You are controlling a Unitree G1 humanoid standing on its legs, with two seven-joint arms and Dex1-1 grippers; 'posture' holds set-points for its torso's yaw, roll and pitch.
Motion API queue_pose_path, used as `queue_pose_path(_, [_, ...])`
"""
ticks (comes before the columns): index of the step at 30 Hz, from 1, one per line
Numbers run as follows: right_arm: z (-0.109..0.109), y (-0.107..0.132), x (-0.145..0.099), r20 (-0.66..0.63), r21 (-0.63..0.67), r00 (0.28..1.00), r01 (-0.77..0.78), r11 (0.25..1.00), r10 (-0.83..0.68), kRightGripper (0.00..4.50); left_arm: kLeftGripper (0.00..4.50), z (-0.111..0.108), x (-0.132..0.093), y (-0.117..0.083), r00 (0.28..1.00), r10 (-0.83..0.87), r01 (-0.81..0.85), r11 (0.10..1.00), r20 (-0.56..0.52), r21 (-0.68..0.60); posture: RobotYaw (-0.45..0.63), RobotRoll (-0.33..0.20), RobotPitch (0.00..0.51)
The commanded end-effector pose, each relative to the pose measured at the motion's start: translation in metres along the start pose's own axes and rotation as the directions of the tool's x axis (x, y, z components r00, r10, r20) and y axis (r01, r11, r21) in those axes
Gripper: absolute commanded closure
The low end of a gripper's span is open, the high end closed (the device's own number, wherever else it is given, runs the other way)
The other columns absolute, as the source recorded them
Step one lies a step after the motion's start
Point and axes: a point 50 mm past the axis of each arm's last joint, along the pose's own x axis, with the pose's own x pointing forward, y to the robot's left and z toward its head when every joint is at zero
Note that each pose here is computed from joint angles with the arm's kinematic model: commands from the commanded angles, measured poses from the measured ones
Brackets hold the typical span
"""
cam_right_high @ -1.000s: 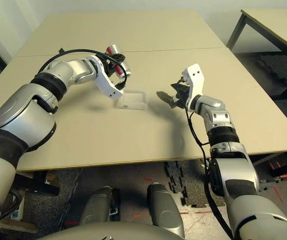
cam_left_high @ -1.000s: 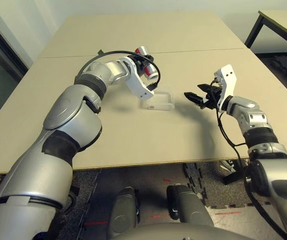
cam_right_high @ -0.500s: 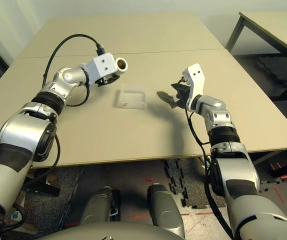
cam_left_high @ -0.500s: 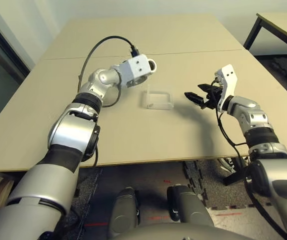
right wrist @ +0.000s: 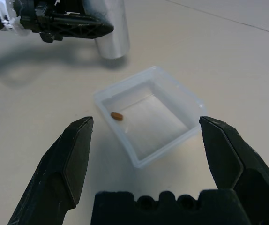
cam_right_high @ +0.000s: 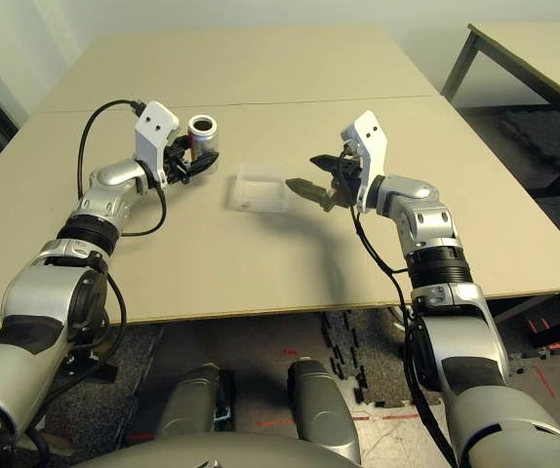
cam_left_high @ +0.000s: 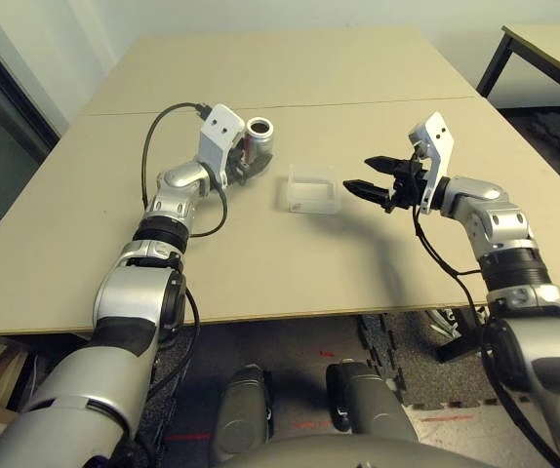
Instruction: Pour the medicine from the bottle into the box.
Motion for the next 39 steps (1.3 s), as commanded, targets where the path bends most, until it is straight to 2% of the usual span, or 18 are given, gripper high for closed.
queue_pose_path(1, [0.003, 0.005, -0.004, -0.013, -0.01, 1.0, -0.026, 1.0, 0.026, 0.0, 1.84, -0.005, -0.006, 0.002, 0.998, 0.057, -0.056, 0.998, 0.021, -0.017, -0.11, 0.0, 0.115])
queue_pose_path(7, [0.0, 0.006, -0.008, -0.035, -0.007, 0.999, -0.027, 1.0, 0.027, 0.0, 1.84, -0.009, -0.015, 0.002, 0.988, 0.102, -0.102, 0.995, 0.116, -0.005, -0.11, 0.0, 0.126])
queue_pose_path(17, [0.003, 0.008, -0.012, -0.044, -0.009, 0.999, -0.033, 0.999, 0.032, 0.0, 1.84, -0.042, -0.029, 0.004, 0.985, 0.166, -0.167, 0.986, 0.041, 0.025, -0.13, 0.0, 0.134])
queue_pose_path(22, [0.004, 0.009, -0.011, -0.045, -0.008, 0.998, -0.033, 0.999, 0.033, 0.0, 1.84, -0.06, -0.035, 0.003, 0.981, 0.195, -0.195, 0.979, -0.008, -0.059, -0.13, 0.0, 0.127])
queue_pose_path(28, [0.005, 0.01, -0.009, -0.045, -0.008, 0.998, -0.038, 0.999, 0.038, 0.0, 1.84, -0.064, -0.038, 0.004, 0.977, 0.213, -0.212, 0.972, -0.01, -0.104, -0.13, 0.0, 0.117])
queue_pose_path(33, [0.006, 0.01, -0.008, -0.04, -0.01, 0.998, -0.042, 0.999, 0.041, 0.0, 0.12, -0.064, -0.04, 0.006, 0.976, 0.216, -0.215, 0.967, -0.006, -0.137, -0.12, 0.0, 0.109])
queue_pose_path(39, [0.005, 0.012, -0.005, -0.032, -0.006, 0.998, -0.049, 0.999, 0.049, 0.0, 0.05, -0.065, -0.046, 0.007, 0.981, 0.192, -0.186, 0.971, 0.024, -0.151, -0.12, 0.0, 0.106])
